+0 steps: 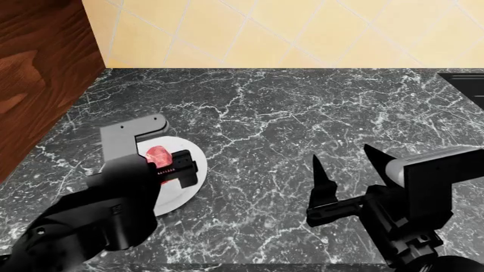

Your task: Place the steak on the rack of the oven.

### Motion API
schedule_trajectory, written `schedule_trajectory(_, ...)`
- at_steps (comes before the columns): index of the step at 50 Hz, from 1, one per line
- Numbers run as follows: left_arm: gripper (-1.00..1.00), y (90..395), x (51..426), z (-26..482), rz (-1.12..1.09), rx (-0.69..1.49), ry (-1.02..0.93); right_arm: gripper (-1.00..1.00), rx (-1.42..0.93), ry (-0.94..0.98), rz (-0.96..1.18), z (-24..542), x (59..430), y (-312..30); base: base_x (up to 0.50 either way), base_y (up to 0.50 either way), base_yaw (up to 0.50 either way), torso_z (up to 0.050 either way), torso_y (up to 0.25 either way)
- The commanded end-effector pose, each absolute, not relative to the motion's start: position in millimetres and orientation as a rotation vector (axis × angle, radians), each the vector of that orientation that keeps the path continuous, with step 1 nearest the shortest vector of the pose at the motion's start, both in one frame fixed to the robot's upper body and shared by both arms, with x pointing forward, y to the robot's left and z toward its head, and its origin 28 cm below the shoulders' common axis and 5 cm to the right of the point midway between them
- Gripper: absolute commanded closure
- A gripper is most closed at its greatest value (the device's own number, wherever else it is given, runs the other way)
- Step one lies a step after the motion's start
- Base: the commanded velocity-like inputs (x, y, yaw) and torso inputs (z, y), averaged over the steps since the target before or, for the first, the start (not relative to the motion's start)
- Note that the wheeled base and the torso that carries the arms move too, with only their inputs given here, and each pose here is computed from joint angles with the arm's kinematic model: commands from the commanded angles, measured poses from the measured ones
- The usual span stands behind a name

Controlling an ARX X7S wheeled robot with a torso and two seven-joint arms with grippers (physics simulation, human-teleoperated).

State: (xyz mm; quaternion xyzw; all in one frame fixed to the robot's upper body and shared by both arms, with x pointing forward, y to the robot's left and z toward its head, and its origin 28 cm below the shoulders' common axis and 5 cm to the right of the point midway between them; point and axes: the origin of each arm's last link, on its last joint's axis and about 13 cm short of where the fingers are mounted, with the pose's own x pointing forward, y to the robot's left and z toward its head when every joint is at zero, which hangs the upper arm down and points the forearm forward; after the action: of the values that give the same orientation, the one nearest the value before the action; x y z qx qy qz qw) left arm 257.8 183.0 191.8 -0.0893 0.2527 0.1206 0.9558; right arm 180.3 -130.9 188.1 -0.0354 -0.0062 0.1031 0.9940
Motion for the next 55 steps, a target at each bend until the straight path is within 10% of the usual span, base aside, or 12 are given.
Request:
schedule_trajectory(1, -1.0, 182.9, 261.5, 187.6, 0.252, -0.179, 0.532, -1.0, -0.066, -0.012, 0.204, 187.3, 179.8, -131.9, 0.0, 0.0, 0.0, 0.0, 0.0)
schedule_trajectory(55, -1.0, 184.1, 263.2, 175.9, 0.266, -0.185, 0.585, -1.0, -0.065, -0.012, 0.21, 186.2, 180.6, -131.5, 0.0, 0.0, 0.0, 0.0, 0.0)
